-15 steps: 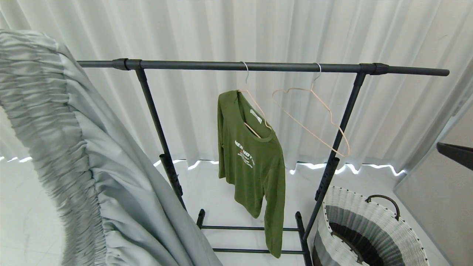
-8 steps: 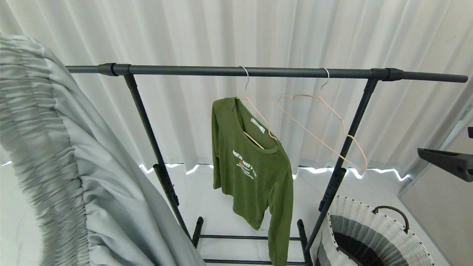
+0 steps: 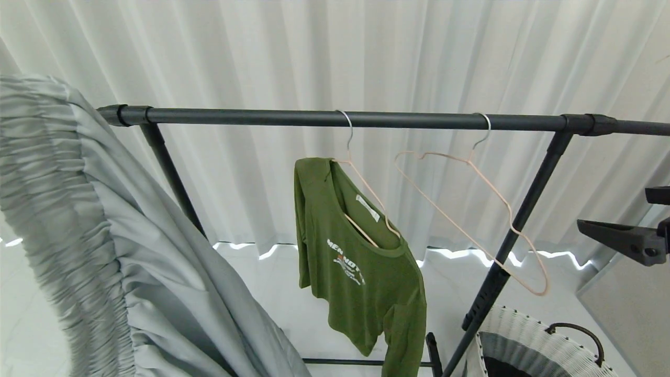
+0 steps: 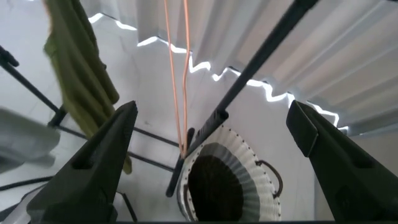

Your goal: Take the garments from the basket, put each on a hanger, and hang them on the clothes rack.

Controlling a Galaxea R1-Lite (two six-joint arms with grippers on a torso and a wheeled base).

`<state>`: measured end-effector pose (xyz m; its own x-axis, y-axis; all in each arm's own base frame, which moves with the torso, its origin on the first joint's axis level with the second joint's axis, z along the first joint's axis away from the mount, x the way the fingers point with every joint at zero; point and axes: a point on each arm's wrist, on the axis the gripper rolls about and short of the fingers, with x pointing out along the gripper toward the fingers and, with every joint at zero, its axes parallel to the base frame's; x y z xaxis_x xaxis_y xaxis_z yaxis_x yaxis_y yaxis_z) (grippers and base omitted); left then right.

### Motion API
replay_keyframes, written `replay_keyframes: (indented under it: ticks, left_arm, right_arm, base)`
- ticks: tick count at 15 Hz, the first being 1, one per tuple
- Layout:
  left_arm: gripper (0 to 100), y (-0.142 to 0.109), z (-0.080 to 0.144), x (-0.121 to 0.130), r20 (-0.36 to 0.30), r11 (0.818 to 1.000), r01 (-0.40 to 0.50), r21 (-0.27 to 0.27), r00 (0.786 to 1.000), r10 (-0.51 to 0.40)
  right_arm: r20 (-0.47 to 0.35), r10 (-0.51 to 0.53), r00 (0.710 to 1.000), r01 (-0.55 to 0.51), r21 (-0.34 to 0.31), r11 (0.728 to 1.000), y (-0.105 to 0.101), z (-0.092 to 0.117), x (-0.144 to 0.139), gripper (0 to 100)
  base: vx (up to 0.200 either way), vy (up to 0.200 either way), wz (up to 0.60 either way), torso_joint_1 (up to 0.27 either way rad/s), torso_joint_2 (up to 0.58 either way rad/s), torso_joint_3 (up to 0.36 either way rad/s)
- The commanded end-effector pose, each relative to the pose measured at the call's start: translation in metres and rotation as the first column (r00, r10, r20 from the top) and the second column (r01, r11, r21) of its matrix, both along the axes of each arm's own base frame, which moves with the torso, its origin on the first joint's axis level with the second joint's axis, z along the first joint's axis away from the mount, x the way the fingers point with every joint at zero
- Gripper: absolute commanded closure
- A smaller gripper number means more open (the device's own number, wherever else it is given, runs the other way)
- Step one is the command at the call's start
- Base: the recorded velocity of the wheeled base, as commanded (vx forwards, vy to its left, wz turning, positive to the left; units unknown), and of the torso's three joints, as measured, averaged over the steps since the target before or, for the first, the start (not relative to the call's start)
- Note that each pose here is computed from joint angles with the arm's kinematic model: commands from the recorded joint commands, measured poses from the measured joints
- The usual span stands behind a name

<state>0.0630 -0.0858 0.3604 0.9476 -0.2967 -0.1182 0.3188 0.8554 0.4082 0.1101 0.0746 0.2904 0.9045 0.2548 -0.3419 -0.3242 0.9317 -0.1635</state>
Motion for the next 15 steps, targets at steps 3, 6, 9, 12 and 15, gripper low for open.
replay_keyframes:
  ticks: [3, 6, 9, 12, 15]
  left_arm:
    - [100, 0.003, -0.01, -0.001, -0.011, 1.0, -0.001, 0.029, 1.0, 0.002]
    - [100, 0.007, -0.011, -0.004, -0.007, 1.0, -0.002, 0.03, 1.0, 0.002]
    - [100, 0.01, -0.01, -0.005, -0.001, 1.0, -0.004, 0.022, 1.0, 0.004]
    - [100, 0.012, -0.01, -0.006, 0.004, 1.0, -0.002, 0.028, 1.0, 0.002]
    - [100, 0.012, -0.01, -0.006, 0.003, 1.0, -0.002, 0.03, 1.0, 0.002]
  right_arm:
    - [-0.046, 0.014, 0.999, -0.014, 0.0, 1.0, 0.007, -0.007, 0.008, 0]
    - [-0.115, 0.055, 0.992, -0.054, 0.014, 0.998, 0.013, -0.018, 0.019, 0]
    - [-0.199, 0.058, 0.978, -0.056, 0.017, 0.998, 0.017, -0.031, 0.043, 0]
    - [-0.244, 0.04, 0.969, -0.027, 0.057, 0.998, 0.031, -0.045, 0.072, 0]
    - [-0.277, 0.014, 0.961, 0.021, 0.122, 0.992, 0.044, -0.058, 0.095, 0]
  base:
    - [0.067, 0.0, 0.0, 0.002, 0.0, 0.001]
    - [0.0, 0.0, 0.0, 0.0, 0.0, 0.0]
    - [0.0, 0.0, 0.0, 0.0, 0.0, 0.0]
    - [0.0, 0.0, 0.0, 0.0, 0.0, 0.0]
    - [0.0, 0.0, 0.0, 0.0, 0.0, 0.0]
